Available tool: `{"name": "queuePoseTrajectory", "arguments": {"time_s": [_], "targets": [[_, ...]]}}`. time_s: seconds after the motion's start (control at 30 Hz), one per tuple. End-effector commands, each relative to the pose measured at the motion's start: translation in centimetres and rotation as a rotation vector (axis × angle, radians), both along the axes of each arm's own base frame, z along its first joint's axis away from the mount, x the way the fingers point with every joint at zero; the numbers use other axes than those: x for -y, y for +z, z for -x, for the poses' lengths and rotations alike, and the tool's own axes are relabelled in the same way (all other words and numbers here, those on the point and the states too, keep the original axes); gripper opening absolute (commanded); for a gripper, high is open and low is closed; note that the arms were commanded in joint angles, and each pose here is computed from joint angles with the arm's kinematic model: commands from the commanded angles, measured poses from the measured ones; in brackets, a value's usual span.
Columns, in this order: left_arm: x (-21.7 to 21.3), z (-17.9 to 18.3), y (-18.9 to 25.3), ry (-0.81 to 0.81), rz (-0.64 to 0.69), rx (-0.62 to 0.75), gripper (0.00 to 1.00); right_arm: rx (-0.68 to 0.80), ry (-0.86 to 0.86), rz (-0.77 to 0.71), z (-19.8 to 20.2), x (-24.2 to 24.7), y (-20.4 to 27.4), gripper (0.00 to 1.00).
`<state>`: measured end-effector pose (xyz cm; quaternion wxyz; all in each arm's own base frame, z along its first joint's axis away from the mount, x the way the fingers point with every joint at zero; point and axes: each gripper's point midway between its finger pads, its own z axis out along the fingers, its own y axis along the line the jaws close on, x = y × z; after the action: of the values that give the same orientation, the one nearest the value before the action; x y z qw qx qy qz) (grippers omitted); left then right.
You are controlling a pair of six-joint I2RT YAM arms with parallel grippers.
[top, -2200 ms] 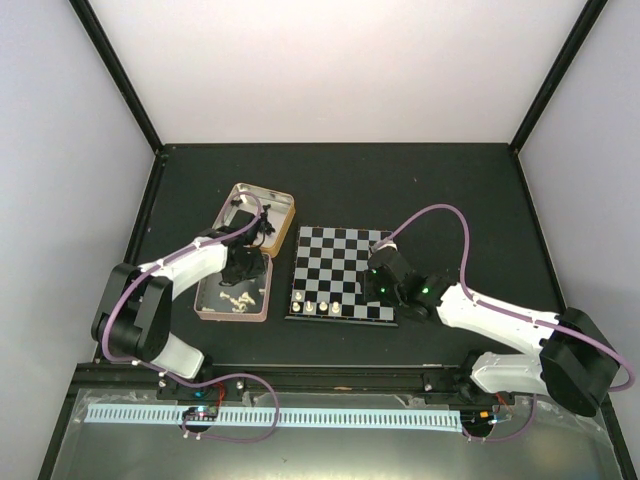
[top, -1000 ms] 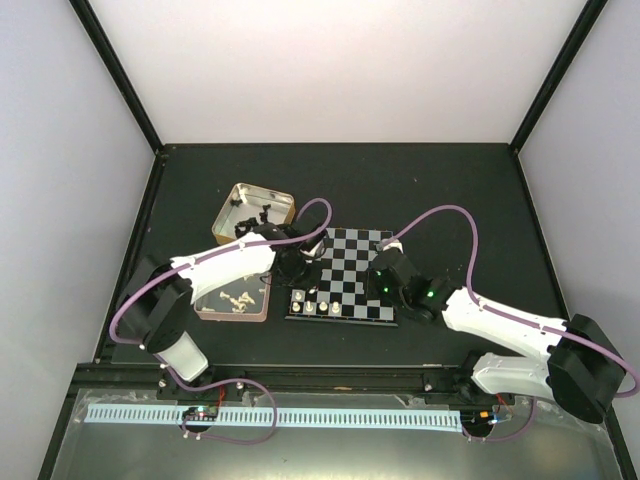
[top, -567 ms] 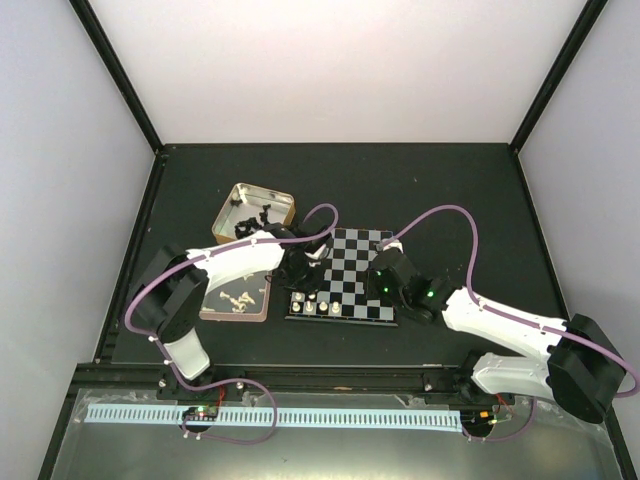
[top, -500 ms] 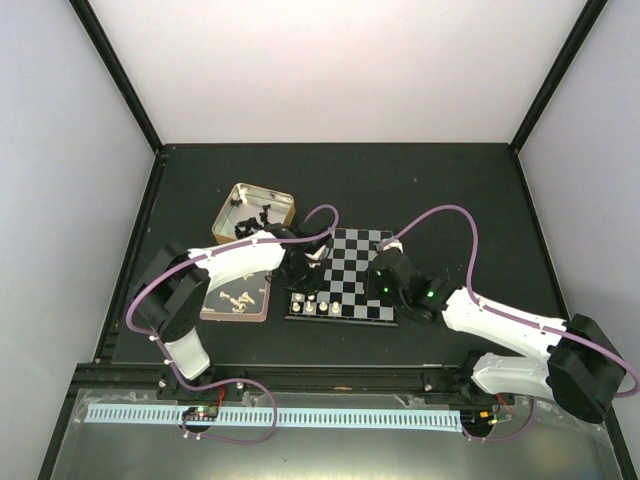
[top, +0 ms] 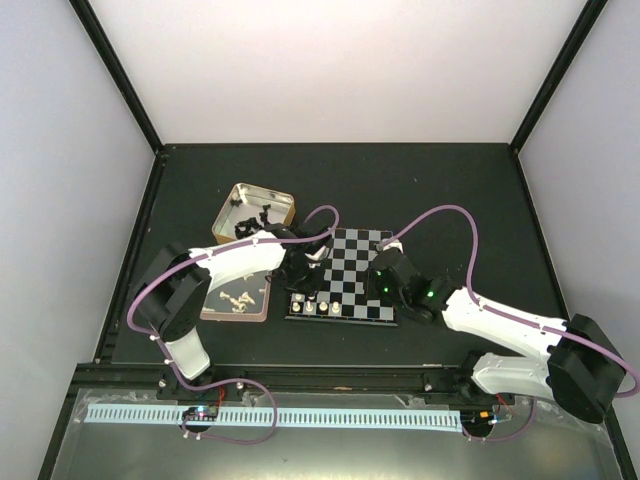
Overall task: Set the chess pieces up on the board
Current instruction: Place the chess piece on the chessboard, then pick up the chess piece from the storage box.
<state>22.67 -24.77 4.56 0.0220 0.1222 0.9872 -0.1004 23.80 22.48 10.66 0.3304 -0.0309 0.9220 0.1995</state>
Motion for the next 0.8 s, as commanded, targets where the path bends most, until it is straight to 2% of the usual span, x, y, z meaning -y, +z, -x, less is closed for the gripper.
{"name": "queuePoseTrajectory", "arguments": {"time_s": [0.0, 0.13, 0.33, 0.5, 0.6, 0.77], "targets": [[0.7, -0.5, 1.0, -0.015, 0.014, 0.017, 0.2, 0.032, -0.018, -0.002, -0.6, 0.2, 0.5, 0.27], [0.8, -0.8, 2.0, -0.011, 0.027, 0.042, 0.24, 0.032, -0.018, -0.004, -0.5, 0.2, 0.6, 0.27], [-0.3, -2.8, 5.2, 0.051, 0.019, 0.18, 0.48, 0.033, -0.018, -0.003, -0.5, 0.2, 0.6, 0.27], [-3.2, -4.4, 6.8, 0.161, -0.012, 0.283, 0.58, 0.033, -0.02, -0.002, -0.6, 0.2, 0.6, 0.27], [-5.7, -5.2, 7.0, 0.242, -0.031, 0.322, 0.6, 0.033, -0.021, 0.003, -0.5, 0.4, 0.5, 0.27], [-10.2, -6.0, 7.1, 0.368, -0.055, 0.34, 0.56, 0.03, -0.018, 0.008, -0.5, 0.4, 0.3, 0.27]]}}
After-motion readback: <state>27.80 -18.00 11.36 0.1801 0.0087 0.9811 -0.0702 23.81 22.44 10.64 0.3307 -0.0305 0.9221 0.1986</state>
